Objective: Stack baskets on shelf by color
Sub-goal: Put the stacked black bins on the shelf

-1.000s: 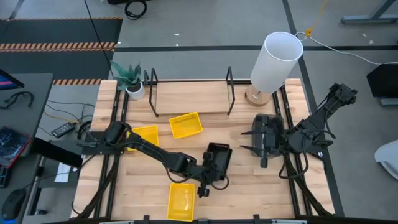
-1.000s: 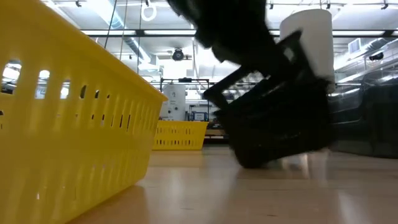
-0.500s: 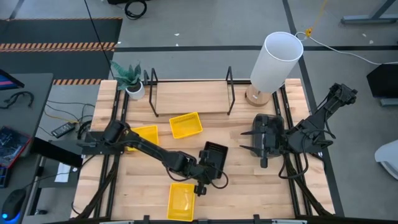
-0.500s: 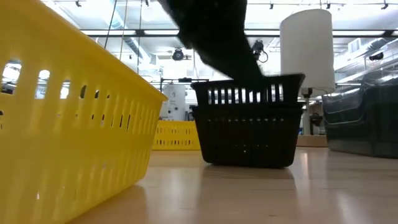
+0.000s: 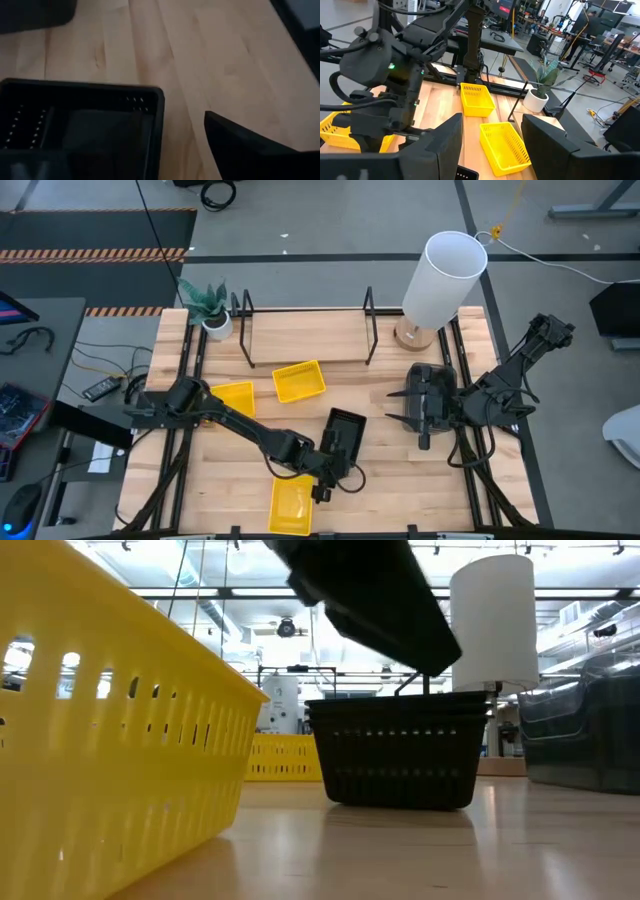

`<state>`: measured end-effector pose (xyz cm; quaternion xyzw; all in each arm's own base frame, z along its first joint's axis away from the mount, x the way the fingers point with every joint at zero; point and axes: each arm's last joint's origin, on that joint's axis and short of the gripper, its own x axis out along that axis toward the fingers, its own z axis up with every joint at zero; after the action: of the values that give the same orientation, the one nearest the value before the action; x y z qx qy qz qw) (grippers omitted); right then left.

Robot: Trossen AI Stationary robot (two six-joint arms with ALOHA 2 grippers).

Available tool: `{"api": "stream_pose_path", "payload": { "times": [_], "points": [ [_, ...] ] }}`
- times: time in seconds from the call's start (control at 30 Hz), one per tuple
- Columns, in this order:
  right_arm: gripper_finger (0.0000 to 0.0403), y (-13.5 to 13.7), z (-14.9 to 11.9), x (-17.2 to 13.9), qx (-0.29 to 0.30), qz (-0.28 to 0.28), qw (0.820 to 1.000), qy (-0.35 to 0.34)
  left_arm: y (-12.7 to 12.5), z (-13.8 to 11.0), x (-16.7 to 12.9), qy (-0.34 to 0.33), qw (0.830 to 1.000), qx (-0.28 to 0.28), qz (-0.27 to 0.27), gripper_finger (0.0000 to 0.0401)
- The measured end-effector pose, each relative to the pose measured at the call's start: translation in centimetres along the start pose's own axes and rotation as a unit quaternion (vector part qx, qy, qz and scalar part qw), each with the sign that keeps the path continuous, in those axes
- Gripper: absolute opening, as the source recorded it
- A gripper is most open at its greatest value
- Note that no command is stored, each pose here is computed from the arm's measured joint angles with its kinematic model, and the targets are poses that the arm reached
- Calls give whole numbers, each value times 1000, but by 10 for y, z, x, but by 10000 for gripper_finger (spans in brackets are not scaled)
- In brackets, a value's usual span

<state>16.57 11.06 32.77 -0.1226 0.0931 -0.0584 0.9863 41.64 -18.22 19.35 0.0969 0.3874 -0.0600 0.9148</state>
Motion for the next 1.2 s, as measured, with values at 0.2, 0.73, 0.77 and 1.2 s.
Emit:
{"api": "stream_pose_path", "payload": {
  "times": [0.2, 0.73, 0.77, 1.2],
  "points": [
    [207, 0, 0, 0, 1, 0, 1000, 0, -1, -10, 12, 26, 998, 34, 37, 241],
    [207, 0, 0, 0, 1, 0, 1000, 0, 36, -19, 21, 85, 996, -26, 19, 21],
    [207, 0, 0, 0, 1, 0, 1000, 0, 39, -18, 20, 83, 996, -33, 20, 22],
    [207, 0, 0, 0, 1, 0, 1000, 1, 120, 14, -40, 16, 991, -85, 100, 22]
  ]
}}
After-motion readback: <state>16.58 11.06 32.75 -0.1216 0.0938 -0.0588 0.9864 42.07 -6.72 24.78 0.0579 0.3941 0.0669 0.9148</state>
